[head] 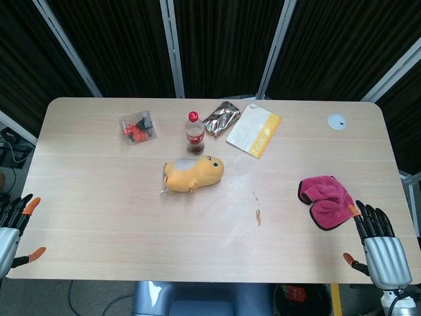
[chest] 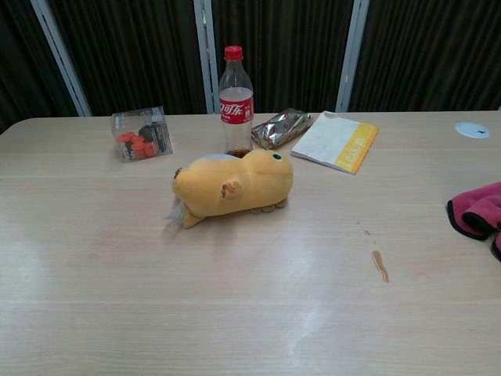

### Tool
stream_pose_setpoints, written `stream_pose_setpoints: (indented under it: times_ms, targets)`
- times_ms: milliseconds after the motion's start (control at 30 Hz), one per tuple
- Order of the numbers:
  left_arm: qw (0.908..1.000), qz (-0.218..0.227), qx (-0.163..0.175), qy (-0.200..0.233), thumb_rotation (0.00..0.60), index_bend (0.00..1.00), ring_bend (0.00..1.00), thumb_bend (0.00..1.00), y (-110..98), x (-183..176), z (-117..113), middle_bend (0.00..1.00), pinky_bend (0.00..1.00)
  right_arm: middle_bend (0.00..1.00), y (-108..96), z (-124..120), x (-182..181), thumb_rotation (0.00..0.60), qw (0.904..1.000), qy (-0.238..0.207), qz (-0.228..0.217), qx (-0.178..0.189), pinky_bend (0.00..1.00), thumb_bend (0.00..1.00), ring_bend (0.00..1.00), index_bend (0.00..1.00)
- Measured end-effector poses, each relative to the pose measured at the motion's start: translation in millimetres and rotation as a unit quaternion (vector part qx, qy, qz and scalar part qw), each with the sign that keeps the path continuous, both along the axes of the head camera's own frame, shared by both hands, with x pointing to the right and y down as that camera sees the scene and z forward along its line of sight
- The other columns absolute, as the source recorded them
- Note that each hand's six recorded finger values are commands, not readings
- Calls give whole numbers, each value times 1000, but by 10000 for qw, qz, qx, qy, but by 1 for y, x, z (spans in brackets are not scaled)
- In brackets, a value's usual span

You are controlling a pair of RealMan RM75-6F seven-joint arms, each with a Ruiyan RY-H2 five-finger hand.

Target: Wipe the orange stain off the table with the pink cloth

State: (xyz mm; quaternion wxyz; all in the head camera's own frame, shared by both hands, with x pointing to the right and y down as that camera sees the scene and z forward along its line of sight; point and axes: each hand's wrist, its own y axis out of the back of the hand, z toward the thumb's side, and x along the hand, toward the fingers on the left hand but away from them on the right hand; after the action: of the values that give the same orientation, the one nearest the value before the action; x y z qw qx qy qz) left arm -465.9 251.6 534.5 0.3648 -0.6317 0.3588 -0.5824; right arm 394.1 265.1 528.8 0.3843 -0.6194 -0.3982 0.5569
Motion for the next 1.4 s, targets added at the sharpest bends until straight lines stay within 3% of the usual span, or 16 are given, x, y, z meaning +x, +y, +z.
stream_pose_setpoints:
  times_ms: [567, 833, 1000, 1400]
  targets:
    - [10000, -7, -20, 41, 600, 0, 0, 0, 0, 0, 1, 0, 0, 0, 0, 4, -1, 600, 9999, -21, 34, -150, 70, 0, 0, 0]
    - [9999, -25, -32, 99, 600, 0, 0, 0, -1, 1, 1, 0, 0, 0, -9, 19, 3, 600, 9979, 19, 320, -556, 70, 0, 0, 2]
    - [9999, -10, -31, 96, 600, 0, 0, 0, -1, 1, 2, 0, 0, 0, -30, 37, 6, 600, 9953, 178, 477, -826, 70, 0, 0, 13]
    - [9997, -88, -127, 163, 600, 0, 0, 0, -2, 0, 5, 0, 0, 0, -87, 86, 20, 600, 9868, 701, 990, -1069, 70, 0, 0, 41]
